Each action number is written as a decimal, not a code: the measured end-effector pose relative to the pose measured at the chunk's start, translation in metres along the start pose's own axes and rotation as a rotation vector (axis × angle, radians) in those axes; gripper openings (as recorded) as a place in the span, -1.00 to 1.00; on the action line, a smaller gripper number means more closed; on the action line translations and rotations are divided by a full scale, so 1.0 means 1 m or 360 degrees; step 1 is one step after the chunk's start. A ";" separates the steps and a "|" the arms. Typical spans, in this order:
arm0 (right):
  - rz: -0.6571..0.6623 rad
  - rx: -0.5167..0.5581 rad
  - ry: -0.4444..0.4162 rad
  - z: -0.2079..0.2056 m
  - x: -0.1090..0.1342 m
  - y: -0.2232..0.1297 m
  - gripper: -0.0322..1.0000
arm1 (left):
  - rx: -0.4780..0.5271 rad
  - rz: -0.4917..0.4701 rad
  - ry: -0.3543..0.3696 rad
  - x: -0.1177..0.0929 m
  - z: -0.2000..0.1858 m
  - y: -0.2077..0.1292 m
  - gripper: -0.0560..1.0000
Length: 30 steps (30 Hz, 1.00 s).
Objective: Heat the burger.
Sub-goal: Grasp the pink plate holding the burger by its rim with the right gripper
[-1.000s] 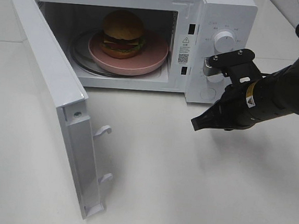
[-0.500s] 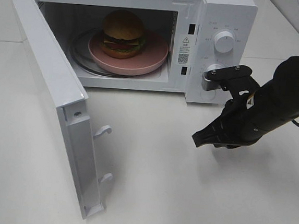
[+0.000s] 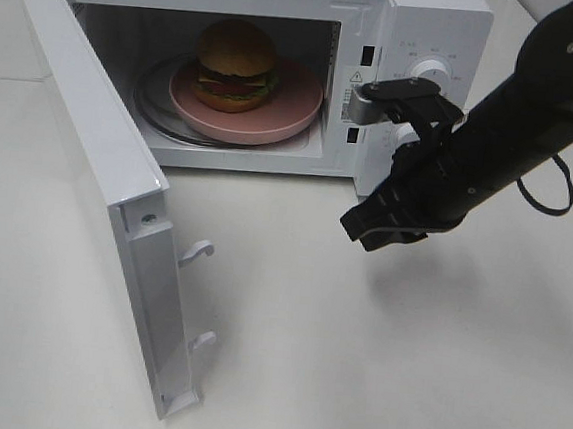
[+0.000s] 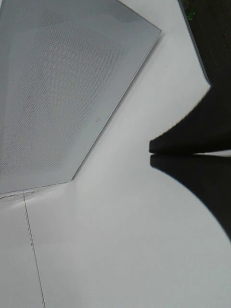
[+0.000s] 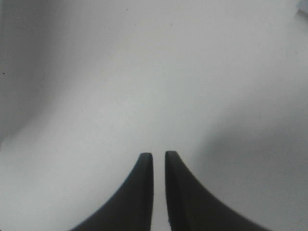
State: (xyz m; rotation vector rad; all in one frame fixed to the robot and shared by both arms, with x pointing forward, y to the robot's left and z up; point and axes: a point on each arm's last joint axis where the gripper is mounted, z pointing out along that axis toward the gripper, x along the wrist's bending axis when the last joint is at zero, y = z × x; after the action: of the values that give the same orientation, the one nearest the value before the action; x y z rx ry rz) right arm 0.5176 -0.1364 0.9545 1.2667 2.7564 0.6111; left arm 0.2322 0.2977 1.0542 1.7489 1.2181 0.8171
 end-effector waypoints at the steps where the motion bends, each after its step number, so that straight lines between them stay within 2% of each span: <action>1: -0.0053 -0.0037 0.0001 -0.004 0.003 0.009 -0.68 | 0.0000 0.0000 0.0000 0.000 0.000 0.000 -0.89; 3: -0.0090 -0.0057 0.0002 -0.006 0.005 0.013 -0.64 | 0.0000 0.0000 0.0000 0.000 0.000 0.000 -0.89; 6: -0.0228 -0.0122 0.0022 -0.011 0.022 0.030 -0.43 | 0.0000 0.0000 0.0000 0.000 0.000 0.000 -0.89; 7: -0.0228 -0.0122 0.0022 -0.011 0.022 0.030 -0.43 | 0.0000 0.0000 0.0000 0.000 0.000 0.000 -0.89; 9: -0.0287 -0.0151 0.0047 -0.011 0.031 0.044 -0.26 | 0.0000 0.0000 0.0000 0.000 0.000 0.000 -0.89; 12: -0.0283 -0.0133 0.0095 -0.008 0.033 0.055 -0.16 | 0.0000 0.0000 0.0000 0.000 0.000 0.000 -0.89; 16: -0.0299 -0.0129 0.0114 -0.004 0.033 0.066 -0.13 | 0.0000 0.0000 0.0000 0.000 0.000 0.000 -0.89; 24: -0.0524 -0.0172 0.0121 0.003 0.037 0.089 -0.07 | 0.0000 0.0000 0.0000 0.000 0.000 0.000 -0.89; 30: -0.0745 -0.0207 0.0124 0.009 0.052 0.099 0.15 | 0.0000 0.0000 0.0000 0.000 0.000 0.000 -0.89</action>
State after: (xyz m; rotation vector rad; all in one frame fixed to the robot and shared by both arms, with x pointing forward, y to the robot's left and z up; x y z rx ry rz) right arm 0.5565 -0.0370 0.9892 0.5490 2.8644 0.7842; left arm 0.2322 0.2977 1.0542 1.7489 1.2181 0.8171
